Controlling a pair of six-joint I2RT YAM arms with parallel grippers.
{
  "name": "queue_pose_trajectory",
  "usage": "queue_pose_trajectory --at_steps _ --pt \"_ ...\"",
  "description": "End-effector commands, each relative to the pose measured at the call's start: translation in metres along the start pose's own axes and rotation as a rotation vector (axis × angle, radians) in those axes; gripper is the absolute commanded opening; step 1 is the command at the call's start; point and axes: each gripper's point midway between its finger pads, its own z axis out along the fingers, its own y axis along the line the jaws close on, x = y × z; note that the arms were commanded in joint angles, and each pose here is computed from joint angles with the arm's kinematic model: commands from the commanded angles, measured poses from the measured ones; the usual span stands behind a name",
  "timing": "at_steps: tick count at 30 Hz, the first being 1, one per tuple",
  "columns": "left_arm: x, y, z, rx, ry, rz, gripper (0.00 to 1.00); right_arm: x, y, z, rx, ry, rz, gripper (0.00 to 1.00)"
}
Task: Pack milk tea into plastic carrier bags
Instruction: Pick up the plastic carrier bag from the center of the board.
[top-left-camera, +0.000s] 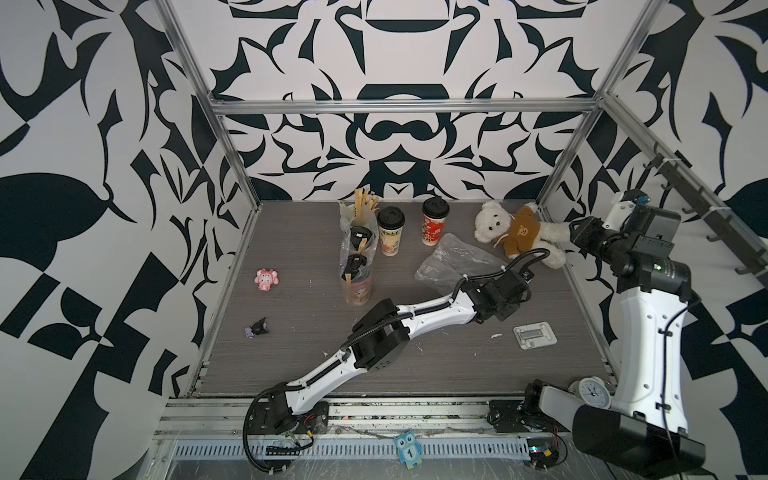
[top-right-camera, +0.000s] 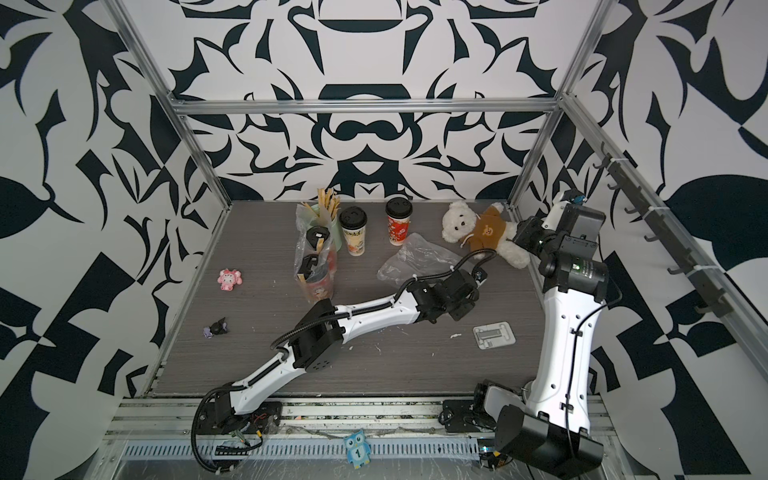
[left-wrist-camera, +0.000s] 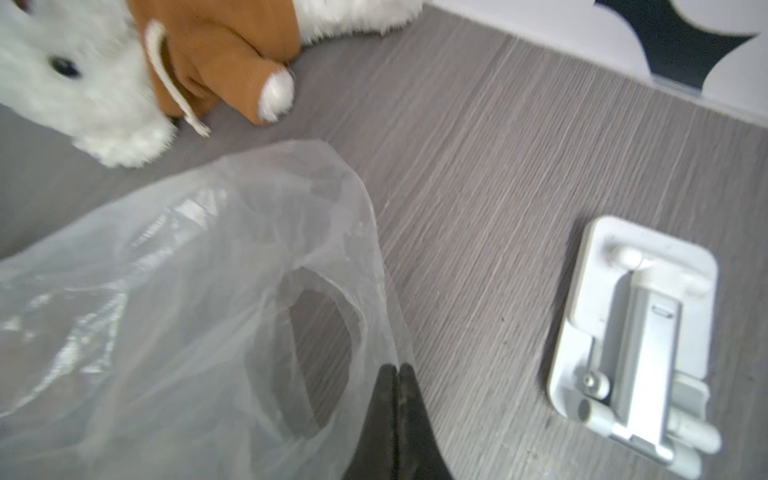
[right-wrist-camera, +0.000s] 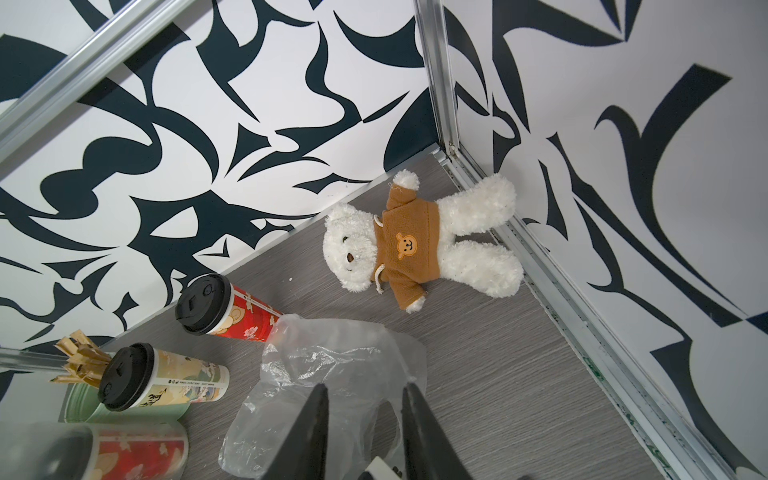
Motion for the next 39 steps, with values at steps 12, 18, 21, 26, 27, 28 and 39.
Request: queue_pose_trajectory --at_steps 12,18,21,26,27,28,39 --pt "0.013 0.001 0.012 0.0 0.084 0.109 0.61 -0.007 0.006 -0.004 -0.029 -0.039 -0.02 0.31" --pt "0.039 -0.002 0.032 0.014 0.132 0.131 0.68 -0.006 0.006 -0.001 -0.035 -0.031 -0.015 0.3" --pt "0.046 -0.003 0.04 0.028 0.136 0.11 0.72 -0.005 0.005 -0.001 -0.034 -0.029 -0.014 0.3" --pt "0.058 0.006 0.053 0.021 0.156 0.07 0.75 -0.005 0.005 -0.001 -0.035 -0.03 -0.015 0.3" --pt "0.061 0.008 0.054 0.022 0.166 0.061 0.74 -0.005 0.006 -0.001 -0.036 -0.03 -0.016 0.3" --pt "0.065 0.011 0.056 0.021 0.175 0.05 0.72 -0.004 0.006 -0.001 -0.036 -0.029 -0.014 0.3" --pt "0.057 0.021 0.036 0.016 0.174 0.006 0.23 -0.002 0.006 0.001 -0.046 -0.023 -0.006 0.29"
